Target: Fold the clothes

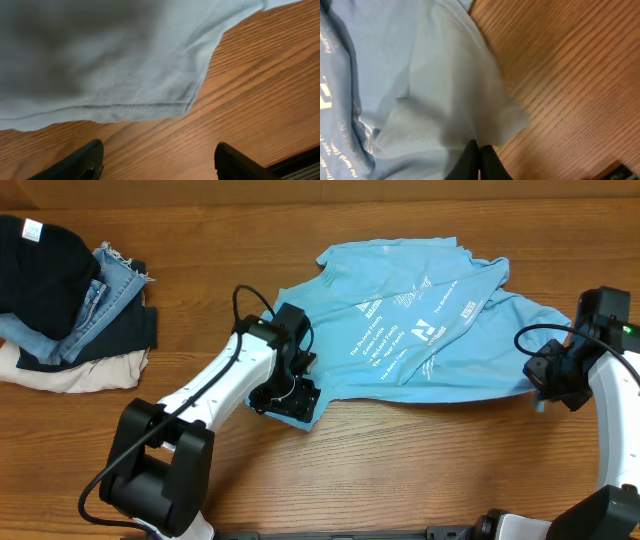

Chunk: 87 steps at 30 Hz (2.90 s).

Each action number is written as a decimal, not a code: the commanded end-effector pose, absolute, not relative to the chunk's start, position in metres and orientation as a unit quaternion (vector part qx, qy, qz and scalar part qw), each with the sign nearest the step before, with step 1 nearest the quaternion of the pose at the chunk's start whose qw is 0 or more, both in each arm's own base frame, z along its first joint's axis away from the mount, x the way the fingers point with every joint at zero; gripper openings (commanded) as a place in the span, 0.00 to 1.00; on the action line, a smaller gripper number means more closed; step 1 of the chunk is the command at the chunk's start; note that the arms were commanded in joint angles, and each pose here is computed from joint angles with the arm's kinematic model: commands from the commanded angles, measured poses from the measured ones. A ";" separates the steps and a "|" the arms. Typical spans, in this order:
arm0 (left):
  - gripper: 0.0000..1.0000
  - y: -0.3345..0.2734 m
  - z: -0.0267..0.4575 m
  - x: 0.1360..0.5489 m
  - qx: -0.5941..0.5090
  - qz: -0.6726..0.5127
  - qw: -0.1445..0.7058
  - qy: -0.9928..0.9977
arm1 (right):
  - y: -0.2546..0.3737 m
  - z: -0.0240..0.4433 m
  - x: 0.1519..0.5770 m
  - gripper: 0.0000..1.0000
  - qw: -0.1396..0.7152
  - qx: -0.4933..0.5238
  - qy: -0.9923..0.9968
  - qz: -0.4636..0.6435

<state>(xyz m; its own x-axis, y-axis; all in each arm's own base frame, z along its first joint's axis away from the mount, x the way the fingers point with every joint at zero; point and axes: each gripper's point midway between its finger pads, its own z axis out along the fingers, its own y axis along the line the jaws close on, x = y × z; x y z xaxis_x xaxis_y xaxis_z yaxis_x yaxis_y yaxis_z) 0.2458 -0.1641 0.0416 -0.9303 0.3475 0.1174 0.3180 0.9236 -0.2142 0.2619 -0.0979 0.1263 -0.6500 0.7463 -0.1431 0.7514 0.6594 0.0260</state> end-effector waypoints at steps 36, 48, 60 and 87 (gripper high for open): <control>0.28 -0.001 0.132 0.187 0.281 0.064 0.003 -0.958 | -0.093 0.129 0.232 0.68 0.014 0.408 0.912 -0.033; 0.68 -0.024 0.176 0.265 0.142 0.162 -0.153 -0.965 | 0.018 0.055 0.243 0.69 -0.035 0.292 0.937 0.189; 0.67 -0.085 0.158 0.294 0.029 0.210 -0.143 -0.967 | 0.092 0.025 0.196 0.57 -0.111 0.207 0.948 0.216; 0.74 -0.102 0.179 0.342 -0.044 0.224 -0.254 -0.940 | -0.010 0.068 0.177 0.04 -0.084 0.528 0.843 0.064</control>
